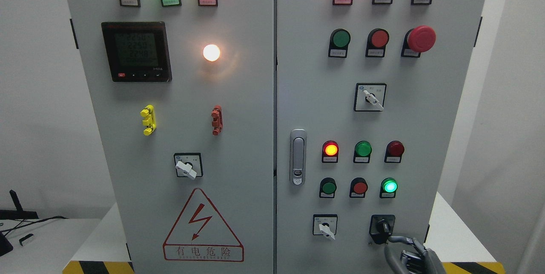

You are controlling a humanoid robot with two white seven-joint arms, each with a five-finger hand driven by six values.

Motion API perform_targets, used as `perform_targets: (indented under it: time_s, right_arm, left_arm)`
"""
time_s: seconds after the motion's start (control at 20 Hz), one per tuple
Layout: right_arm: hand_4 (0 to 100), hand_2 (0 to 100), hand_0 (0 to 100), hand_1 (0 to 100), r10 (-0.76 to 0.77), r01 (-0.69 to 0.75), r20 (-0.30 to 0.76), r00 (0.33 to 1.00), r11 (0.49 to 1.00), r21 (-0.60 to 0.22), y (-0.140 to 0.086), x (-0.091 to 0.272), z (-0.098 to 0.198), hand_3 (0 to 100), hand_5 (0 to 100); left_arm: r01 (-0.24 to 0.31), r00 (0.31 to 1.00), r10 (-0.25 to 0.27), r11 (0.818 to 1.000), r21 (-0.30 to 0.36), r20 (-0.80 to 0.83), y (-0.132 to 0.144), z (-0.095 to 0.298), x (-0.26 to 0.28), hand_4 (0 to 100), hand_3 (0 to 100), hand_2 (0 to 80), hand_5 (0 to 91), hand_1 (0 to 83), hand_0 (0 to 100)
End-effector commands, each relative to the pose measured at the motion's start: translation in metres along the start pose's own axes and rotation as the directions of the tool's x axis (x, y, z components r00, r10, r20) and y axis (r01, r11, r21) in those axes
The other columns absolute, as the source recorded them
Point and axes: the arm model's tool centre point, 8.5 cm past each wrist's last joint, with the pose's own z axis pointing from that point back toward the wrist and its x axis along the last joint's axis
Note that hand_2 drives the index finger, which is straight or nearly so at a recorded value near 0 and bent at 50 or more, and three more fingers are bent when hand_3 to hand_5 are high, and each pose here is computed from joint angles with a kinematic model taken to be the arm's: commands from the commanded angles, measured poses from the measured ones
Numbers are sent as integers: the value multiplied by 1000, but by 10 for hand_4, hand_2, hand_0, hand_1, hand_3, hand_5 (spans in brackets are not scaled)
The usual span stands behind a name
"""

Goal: Trip black knob to open circuit
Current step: 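Release the knob and lower the right hand away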

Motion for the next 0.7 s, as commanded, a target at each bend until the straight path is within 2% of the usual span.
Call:
perform_targets:
  time_s: [0.0, 0.55, 0.65]
  right_arm:
    - [1000, 380, 402, 650, 5, -5, -5, 1000, 1000, -12, -4, -1, 0, 1000, 936]
    - [1000, 382, 408, 652, 0, 0, -5, 1000, 1000, -13, -5, -2, 2, 1000, 935]
    - [1000, 384, 467, 679, -5, 5, -5, 1000, 1000, -22, -8, -2, 4, 1000, 930]
  left_arm:
    - [30, 1000, -30, 1000, -5, 1, 0, 0, 0, 0, 0, 0, 0, 389, 120]
    - [30, 1000, -30, 1000, -5, 1, 0, 0, 0, 0, 0, 0, 0, 389, 120]
    - [30, 1000, -30, 1000, -5, 1, 0, 0, 0, 0, 0, 0, 0, 389, 120]
